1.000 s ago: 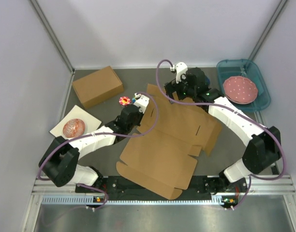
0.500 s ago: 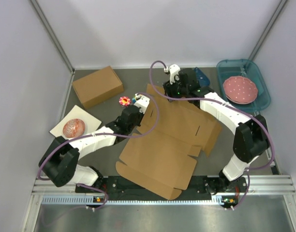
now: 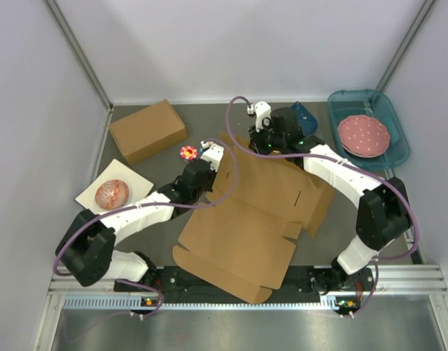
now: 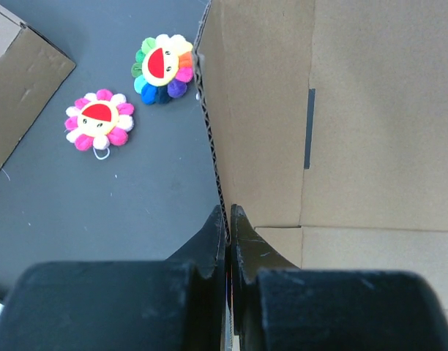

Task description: Fold the paper box

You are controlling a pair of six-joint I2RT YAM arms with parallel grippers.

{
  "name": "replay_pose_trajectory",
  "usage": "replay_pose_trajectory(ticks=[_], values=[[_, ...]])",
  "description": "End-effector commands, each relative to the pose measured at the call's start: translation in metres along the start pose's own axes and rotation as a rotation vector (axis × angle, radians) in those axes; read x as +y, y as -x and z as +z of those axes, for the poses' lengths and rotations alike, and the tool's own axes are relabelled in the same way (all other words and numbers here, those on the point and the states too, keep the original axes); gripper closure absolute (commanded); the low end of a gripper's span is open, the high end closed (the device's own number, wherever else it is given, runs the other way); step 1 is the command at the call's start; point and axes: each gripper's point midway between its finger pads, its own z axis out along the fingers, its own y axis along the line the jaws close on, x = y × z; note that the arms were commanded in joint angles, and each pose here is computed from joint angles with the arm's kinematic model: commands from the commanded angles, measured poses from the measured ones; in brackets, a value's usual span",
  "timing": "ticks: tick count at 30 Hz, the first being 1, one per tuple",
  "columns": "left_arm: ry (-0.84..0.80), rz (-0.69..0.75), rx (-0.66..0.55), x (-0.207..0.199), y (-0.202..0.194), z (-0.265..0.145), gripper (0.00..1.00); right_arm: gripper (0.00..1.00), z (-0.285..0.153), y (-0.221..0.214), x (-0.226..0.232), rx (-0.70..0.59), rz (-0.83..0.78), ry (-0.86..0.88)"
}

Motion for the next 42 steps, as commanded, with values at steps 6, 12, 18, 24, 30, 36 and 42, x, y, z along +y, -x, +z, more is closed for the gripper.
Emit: replay_pose_trajectory(ticks=[6,12,18,24,30,36,42], values=[[-0.002,-0.039,-0.016,0.002,0.008,-0.013,1.0,0.64,-0.005,0.008,-0.003,-0.045,-0.009,-0.034],[-0.009,-0.042,0.003,-0.001,0.003,-0.011,1.0,0.75,-0.005,0.013,-0.002,-0.055,-0.01,-0.027],[0.117,-0.089,0.047,0.022,0.018,-0.022,0.81,1.0,-0.008,0.012,0.004,-0.051,-0.009,-0.025],[0.19,-0.178,-0.043,0.044,0.064,-0.054,0.3,1.0,-0.025,0.011,0.011,-0.085,0.025,-0.014],[0.124,-0.259,-0.193,0.043,0.113,-0.071,0.17,1.0,-0.041,0.019,0.025,-0.114,0.018,0.05],[-0.035,-0.25,-0.297,0.028,0.144,-0.067,0.16,1.0,-0.057,0.022,0.043,-0.132,0.031,0.185],[-0.317,-0.359,-0.414,0.033,0.172,-0.071,0.15,1.0,-0.066,0.015,0.066,-0.104,0.044,0.329]])
